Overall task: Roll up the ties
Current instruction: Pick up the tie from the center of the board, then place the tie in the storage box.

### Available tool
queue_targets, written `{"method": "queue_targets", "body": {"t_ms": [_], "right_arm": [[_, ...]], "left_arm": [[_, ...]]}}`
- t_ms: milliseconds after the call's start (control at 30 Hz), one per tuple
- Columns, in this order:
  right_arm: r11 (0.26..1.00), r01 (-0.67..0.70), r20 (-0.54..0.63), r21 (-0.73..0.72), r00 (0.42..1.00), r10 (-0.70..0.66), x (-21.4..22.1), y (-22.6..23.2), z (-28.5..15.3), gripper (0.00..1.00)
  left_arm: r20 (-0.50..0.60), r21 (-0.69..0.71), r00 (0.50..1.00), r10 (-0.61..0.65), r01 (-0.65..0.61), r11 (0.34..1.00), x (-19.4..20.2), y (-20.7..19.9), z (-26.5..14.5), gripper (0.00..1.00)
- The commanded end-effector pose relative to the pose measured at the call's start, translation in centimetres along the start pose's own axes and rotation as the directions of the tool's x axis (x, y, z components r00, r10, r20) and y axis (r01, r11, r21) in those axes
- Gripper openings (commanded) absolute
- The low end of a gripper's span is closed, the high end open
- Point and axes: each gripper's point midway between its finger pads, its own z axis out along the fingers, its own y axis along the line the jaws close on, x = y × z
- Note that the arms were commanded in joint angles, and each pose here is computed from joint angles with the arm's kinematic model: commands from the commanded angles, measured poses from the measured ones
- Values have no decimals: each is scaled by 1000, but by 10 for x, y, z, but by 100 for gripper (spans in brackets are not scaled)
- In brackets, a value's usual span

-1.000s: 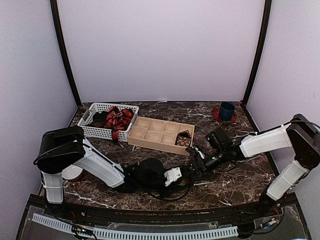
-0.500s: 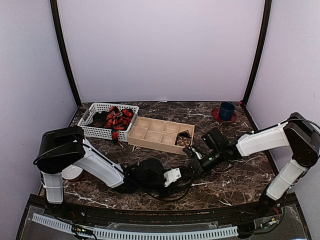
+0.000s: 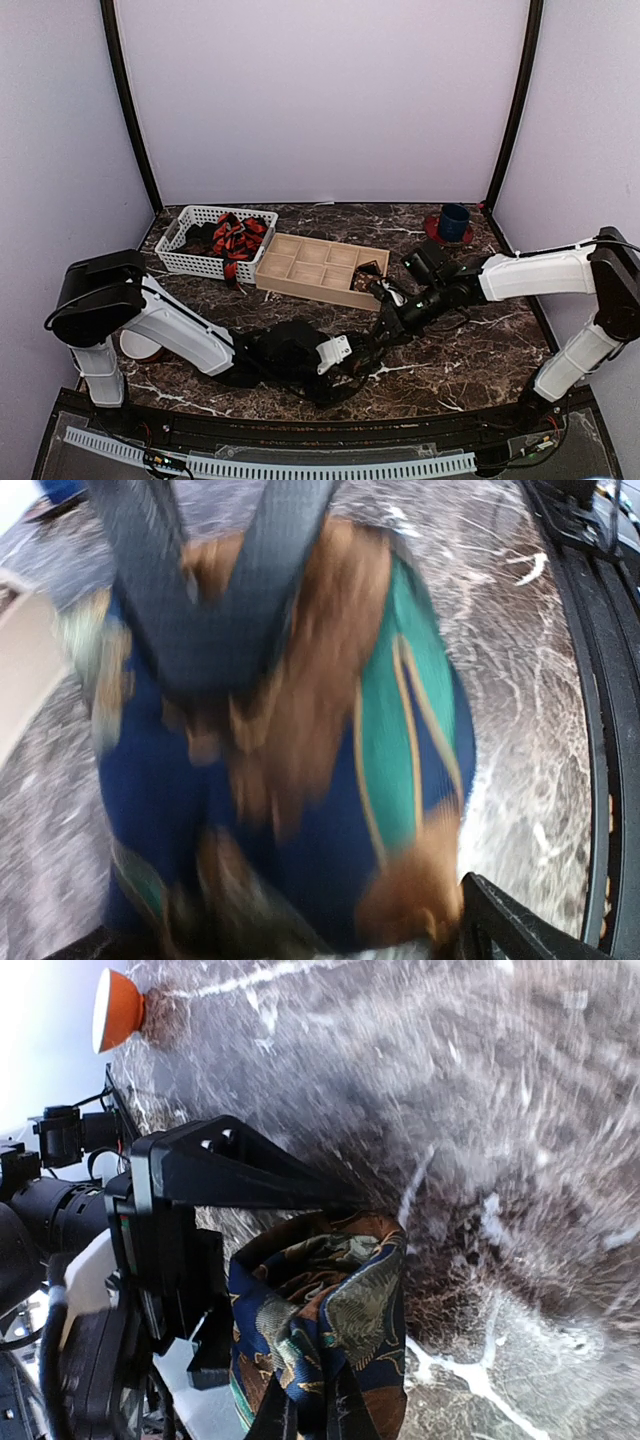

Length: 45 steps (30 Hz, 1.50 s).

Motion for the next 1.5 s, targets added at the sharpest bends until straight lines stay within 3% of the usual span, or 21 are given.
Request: {"method": "queue_targets", "body": {"t_ms": [0, 167, 367, 733, 867, 1000, 1233, 1467], "right_arm": [[991, 110, 38, 79, 993, -113, -23, 26, -27, 0], [947, 224, 46, 230, 969, -241, -49, 37, -58, 0], [810, 363, 76, 460, 893, -443, -104, 54, -107, 0], [395, 420, -64, 817, 747, -661, -209, 34, -156, 0], [216, 437, -190, 873, 714, -674, -234, 13, -158, 0], [130, 477, -287, 869, 702, -652, -247, -14, -148, 0], [85, 624, -426, 777, 620, -659, -251, -45, -107, 0], [172, 730, -444, 662, 566, -694, -237, -53, -72, 0]], "left_arm": [[21, -104, 998, -64, 66, 992, -14, 21, -33, 99], [56, -163, 991, -120, 128, 978, -21, 32, -59, 99], [80, -236, 981, -176, 191, 953, -20, 49, -83, 99], [157, -319, 954, -254, 293, 902, -25, 81, -113, 99], [169, -336, 951, -259, 303, 892, -25, 87, -120, 99], [181, -349, 948, -263, 312, 883, -24, 92, -128, 99], [180, -369, 946, -268, 318, 873, -18, 97, -138, 99], [184, -379, 944, -272, 324, 867, -13, 100, -141, 99]]}}
